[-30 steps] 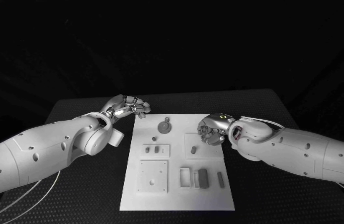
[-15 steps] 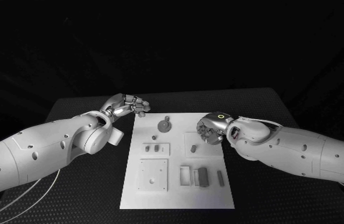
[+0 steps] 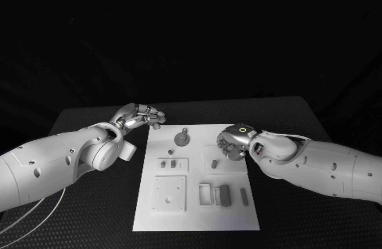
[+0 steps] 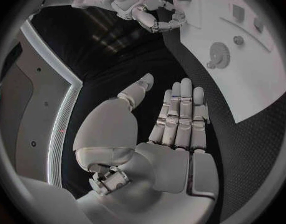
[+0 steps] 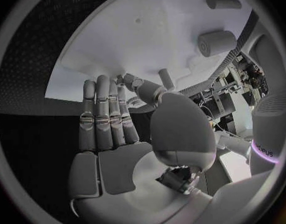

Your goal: Assemble the parts on the task board

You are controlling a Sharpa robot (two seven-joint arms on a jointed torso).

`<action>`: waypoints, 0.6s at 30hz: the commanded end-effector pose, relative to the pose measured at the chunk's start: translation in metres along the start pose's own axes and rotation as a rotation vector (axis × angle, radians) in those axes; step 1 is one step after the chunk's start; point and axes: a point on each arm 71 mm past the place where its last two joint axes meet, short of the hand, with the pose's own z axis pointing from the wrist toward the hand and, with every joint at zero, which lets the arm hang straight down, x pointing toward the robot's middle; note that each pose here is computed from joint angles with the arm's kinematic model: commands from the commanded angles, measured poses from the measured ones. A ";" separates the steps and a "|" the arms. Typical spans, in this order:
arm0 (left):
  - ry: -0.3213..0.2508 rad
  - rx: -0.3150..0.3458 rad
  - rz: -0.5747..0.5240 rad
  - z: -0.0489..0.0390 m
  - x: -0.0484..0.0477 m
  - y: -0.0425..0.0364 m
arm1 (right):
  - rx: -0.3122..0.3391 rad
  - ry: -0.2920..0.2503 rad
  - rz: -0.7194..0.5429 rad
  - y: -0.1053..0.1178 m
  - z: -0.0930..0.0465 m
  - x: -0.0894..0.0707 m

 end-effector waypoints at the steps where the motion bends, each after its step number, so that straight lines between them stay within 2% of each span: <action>1: 0.012 0.007 -0.011 0.0001 0.0014 -0.0014 | 0.004 0.118 -0.058 0.003 -0.006 0.024; 10: 0.011 0.006 -0.011 -0.0002 0.0010 -0.0012 | -0.011 0.111 -0.124 0.008 -0.008 0.026; 18: 0.009 0.004 -0.010 -0.0004 0.0004 -0.0009 | -0.008 0.079 -0.138 0.008 -0.009 0.025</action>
